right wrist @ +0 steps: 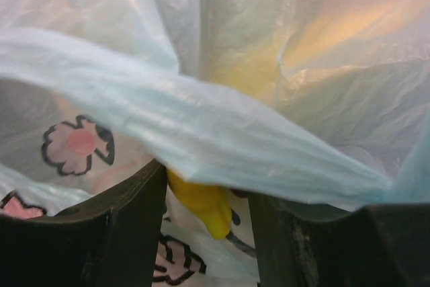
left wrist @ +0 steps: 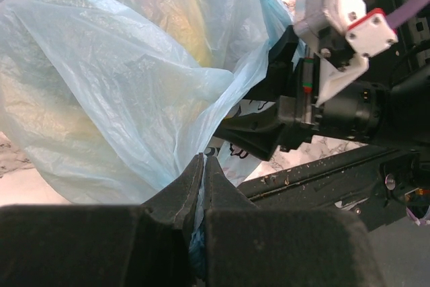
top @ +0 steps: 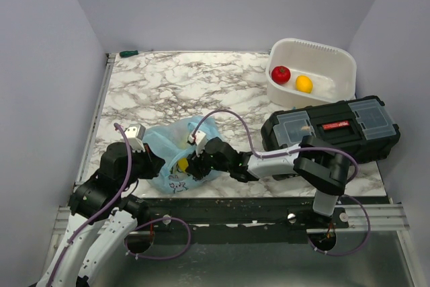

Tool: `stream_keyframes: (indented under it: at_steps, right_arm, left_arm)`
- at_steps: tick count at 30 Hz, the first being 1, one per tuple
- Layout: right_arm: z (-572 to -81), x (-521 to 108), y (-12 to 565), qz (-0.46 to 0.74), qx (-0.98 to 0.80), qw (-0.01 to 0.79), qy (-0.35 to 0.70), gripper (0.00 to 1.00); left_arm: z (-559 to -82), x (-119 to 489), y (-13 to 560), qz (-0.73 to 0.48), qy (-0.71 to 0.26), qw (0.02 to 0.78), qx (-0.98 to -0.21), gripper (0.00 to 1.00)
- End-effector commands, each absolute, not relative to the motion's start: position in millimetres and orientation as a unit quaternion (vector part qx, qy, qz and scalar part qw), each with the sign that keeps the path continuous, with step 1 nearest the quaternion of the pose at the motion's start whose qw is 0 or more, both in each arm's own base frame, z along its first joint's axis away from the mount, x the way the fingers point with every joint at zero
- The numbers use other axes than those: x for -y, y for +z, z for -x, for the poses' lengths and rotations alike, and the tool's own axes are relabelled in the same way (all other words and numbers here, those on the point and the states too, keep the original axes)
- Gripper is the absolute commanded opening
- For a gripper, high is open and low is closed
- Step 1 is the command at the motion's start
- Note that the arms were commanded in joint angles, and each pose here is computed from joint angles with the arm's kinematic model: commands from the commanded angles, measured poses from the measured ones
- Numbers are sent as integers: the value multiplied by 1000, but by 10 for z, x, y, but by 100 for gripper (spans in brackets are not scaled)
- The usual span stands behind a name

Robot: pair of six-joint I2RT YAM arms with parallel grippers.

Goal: Take the fake fruits out of the plastic bag
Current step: Take out the fake fruit from the plastic bag.

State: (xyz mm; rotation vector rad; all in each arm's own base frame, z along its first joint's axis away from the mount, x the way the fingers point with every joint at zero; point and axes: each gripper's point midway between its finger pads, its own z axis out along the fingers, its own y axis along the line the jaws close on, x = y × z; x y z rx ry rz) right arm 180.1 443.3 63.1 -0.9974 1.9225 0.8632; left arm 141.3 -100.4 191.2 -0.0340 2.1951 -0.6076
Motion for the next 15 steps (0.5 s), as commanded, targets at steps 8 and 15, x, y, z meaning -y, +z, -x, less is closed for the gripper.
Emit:
stream_keyframes:
  at_steps: [8, 15]
  right_arm:
    - [-1898, -4654, 652, 353, -769, 407, 345, 38]
    - [-1763, -4731, 1181, 319, -773, 377, 398, 18]
  left_arm:
    - [-1452, 998, 1892, 19, -237, 422, -875, 0]
    - [-1455, 1001, 1885, 19, -237, 420, -876, 0]
